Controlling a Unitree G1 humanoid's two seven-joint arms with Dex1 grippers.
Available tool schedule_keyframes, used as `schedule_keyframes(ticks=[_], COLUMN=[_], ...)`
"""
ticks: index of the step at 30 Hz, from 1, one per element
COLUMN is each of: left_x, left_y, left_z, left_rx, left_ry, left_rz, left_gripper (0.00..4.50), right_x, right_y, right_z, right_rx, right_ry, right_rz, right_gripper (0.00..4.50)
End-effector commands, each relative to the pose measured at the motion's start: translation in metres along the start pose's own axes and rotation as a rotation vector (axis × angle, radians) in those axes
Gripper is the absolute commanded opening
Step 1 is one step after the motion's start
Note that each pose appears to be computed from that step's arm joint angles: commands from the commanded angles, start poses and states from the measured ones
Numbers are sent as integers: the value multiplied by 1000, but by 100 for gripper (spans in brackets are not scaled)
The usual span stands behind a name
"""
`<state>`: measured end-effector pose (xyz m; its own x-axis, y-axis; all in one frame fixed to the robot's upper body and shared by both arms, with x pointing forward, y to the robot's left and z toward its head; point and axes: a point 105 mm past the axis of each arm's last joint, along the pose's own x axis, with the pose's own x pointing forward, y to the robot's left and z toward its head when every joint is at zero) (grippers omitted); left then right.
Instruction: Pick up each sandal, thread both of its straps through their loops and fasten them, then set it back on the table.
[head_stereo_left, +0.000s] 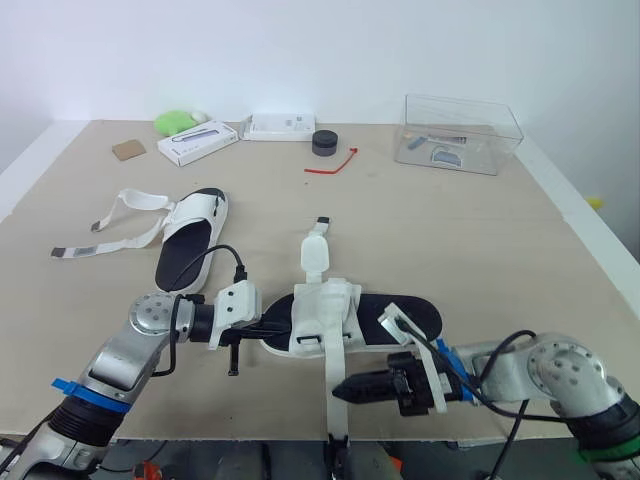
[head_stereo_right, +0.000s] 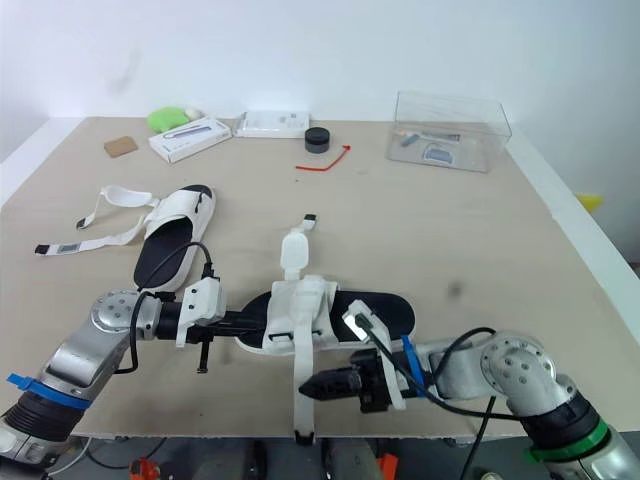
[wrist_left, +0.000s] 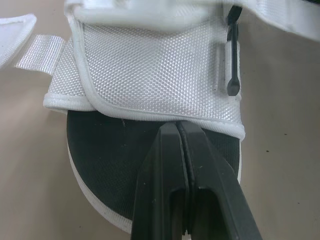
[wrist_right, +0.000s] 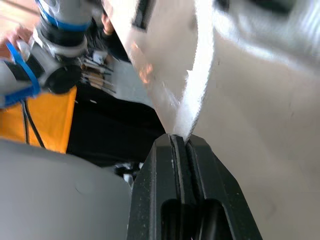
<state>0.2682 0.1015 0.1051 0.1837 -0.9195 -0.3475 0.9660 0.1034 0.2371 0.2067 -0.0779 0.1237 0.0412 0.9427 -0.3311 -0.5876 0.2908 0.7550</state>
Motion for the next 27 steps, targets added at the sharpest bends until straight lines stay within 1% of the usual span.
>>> schedule_keyframes(ticks=[1, 4, 7, 13, 18, 20, 27], left_x=[3, 4, 4, 6, 7, 7, 8], left_y=[-5, -5, -5, -4, -5, -6, -7], left_z=[1, 1, 0, 0, 0, 0, -1], left_rx=[10, 9, 8, 7, 6, 3, 2], left_ry=[5, 2, 1, -1, -7, -7, -5], left_rz=[-13, -10, -6, -4, -1, -1, -10], left_gripper=[0, 0, 0, 0, 0, 0, 0], right_x=[-14, -22, -27, -29, -31, -32, -36], right_y=[22, 23, 17, 7, -3, -4, 1], right_z=[53, 81, 95, 99, 90, 90, 110], right_rx=[-32, -40, -26, -4, 10, 6, -18], right_ry=[-119, -138, -120, -66, -4, 1, -36], right_rz=[78, 60, 24, -21, -60, -68, -56], right_gripper=[11, 11, 11, 11, 11, 11, 11])
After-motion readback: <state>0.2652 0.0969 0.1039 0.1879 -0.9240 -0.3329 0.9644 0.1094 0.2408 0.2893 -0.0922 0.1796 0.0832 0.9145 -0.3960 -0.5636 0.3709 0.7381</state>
